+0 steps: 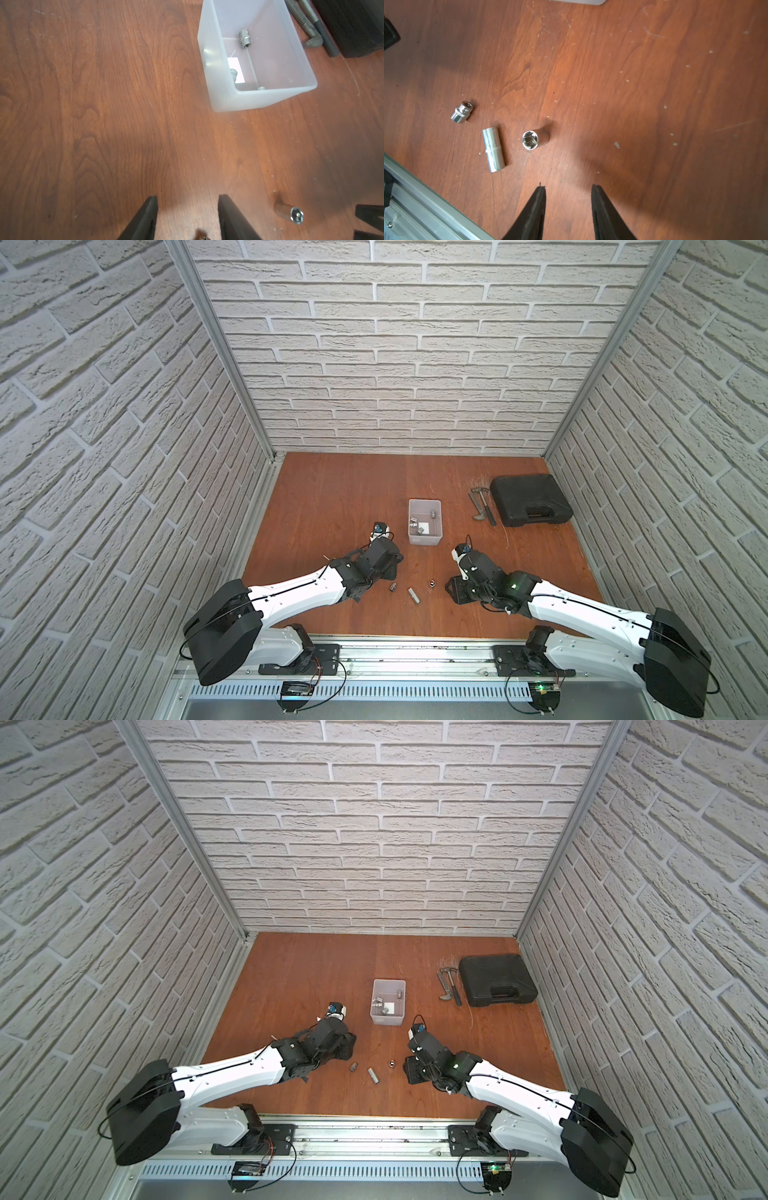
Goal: Put the socket on the desktop into the storage box
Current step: Pick up the socket head at the center of the board.
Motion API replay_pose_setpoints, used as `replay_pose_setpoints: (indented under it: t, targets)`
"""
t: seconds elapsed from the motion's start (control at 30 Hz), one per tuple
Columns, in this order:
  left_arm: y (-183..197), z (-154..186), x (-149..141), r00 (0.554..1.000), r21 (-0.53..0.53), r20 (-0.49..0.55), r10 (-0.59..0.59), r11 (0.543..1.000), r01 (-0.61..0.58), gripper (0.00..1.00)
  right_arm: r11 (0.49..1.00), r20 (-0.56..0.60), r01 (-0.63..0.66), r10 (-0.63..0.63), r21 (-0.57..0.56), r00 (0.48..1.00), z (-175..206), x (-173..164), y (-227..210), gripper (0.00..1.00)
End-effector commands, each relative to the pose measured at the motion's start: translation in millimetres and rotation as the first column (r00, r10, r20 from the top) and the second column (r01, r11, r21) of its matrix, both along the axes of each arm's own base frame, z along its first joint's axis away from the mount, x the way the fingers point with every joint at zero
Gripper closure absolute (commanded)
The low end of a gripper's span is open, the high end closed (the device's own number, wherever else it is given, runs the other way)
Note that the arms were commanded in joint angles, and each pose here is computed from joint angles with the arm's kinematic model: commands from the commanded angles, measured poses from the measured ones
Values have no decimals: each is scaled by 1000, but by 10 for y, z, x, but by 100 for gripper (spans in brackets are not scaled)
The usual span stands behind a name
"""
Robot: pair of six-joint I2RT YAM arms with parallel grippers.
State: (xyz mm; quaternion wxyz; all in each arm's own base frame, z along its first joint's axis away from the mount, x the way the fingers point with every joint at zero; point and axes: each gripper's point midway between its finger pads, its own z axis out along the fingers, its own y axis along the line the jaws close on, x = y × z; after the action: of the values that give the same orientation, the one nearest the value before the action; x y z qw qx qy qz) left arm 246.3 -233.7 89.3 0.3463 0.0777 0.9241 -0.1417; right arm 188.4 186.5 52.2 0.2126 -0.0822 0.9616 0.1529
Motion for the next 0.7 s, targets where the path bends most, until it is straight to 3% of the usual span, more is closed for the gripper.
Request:
replay_pose_setpoints:
  t: [0.0, 0.3, 0.67]
  targets:
    - [-71, 70, 67, 1000, -40, 17, 10, 999, -9, 48, 1000, 77, 5, -6, 10, 997, 169, 162, 202, 58]
    - [-31, 50, 54, 1000, -35, 21, 14, 999, -14, 48, 996, 91, 47, -41, -73, 995, 119, 321, 274, 55]
    - [42, 21, 42, 999, -34, 24, 29, 999, -28, 47, 996, 48, 13, -9, -85, 999, -47, 383, 523, 57]
